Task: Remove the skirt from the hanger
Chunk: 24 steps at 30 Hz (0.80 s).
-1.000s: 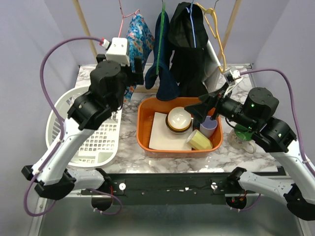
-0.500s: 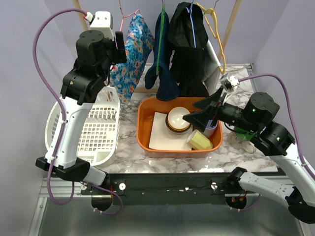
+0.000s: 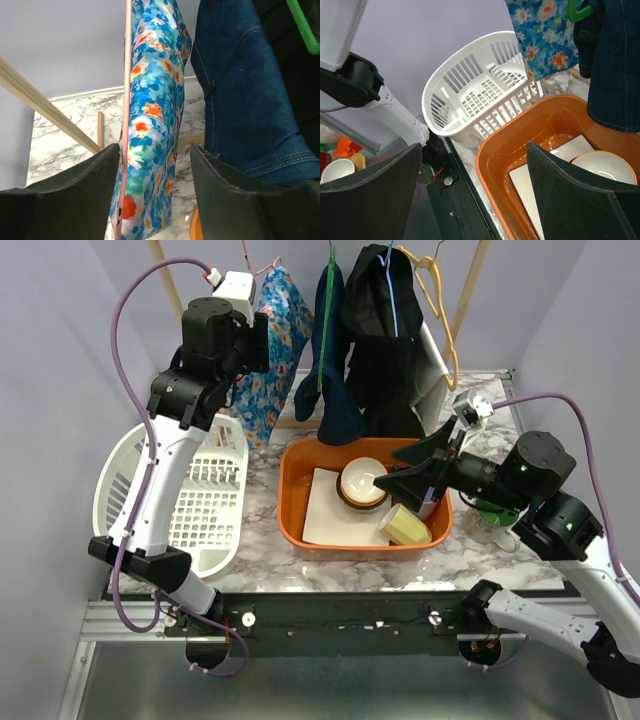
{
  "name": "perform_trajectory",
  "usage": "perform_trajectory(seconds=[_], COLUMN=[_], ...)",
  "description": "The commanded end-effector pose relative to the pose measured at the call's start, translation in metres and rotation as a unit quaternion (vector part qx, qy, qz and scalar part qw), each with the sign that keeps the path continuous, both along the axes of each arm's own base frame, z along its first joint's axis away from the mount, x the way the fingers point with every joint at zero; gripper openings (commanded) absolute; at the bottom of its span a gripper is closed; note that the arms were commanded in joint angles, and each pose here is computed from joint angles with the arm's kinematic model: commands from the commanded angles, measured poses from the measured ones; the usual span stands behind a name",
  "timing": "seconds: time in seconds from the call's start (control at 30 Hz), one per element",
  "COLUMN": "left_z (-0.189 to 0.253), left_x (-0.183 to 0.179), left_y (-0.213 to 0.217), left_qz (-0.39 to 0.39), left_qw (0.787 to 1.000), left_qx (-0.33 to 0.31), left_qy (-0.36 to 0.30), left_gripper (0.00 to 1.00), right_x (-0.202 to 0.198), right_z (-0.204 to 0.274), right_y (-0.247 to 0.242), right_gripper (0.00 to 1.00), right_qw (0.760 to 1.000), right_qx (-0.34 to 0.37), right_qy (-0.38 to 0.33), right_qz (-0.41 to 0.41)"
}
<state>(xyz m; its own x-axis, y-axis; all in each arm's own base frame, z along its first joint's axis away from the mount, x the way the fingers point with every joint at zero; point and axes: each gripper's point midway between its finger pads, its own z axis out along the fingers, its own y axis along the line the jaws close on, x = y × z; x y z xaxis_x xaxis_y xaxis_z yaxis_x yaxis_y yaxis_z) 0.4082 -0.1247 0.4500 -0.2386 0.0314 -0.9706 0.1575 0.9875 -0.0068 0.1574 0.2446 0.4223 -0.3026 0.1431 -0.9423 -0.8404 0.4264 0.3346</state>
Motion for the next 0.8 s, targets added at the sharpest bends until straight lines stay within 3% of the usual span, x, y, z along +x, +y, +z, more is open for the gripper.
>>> perform_trajectory(seconds=[0.0,0.13,0.23,0.33,0.5,0.57,0.63,0.77], left_z=[0.001,0.005,0.005,0.006,-0.001,-0.001,-0.001,0.010], left_x=[0.007,0.010,0.014,0.018,0.026,0.029,0.032,0.031], left_y=[0.000,0.004,0.009,0.010,0.005,0.006,0.007,0.005], left_qz=[-0.003,0.002,0.012,0.012,0.005,0.013,0.018,0.019], left_qw=[1.000,0.999,0.999,0.998,0.998,0.998,0.997,0.998], left_qx=[0.013,0.032,0.046,0.063,0.064,0.066,0.065,0.049], left_qy=[-0.013,-0.022,-0.023,-0.028,-0.021,-0.022,-0.024,-0.036], left_gripper=[0.65,0.62,0.49,0.43,0.42,0.36,0.17,0.00], right_x=[-0.011,-0.012,-0.014,-0.014,-0.015,-0.015,-0.016,-0.016], right_z=[0.012,0.012,0.014,0.018,0.021,0.024,0.025,0.027], right_y=[-0.003,-0.003,-0.002,-0.002,-0.001,-0.002,-0.003,-0.004], right_gripper=[0.92,0.92,0.92,0.92,0.92,0.92,0.92,0.92], right_qw=[1.000,1.000,0.999,0.999,0.999,0.999,0.999,0.999], right_qx=[0.016,0.021,0.025,0.030,0.032,0.034,0.035,0.037], right_qy=[-0.013,-0.012,-0.013,-0.014,-0.012,-0.015,-0.016,-0.018], right_qz=[0.014,0.015,0.022,0.022,0.023,0.023,0.022,0.020])
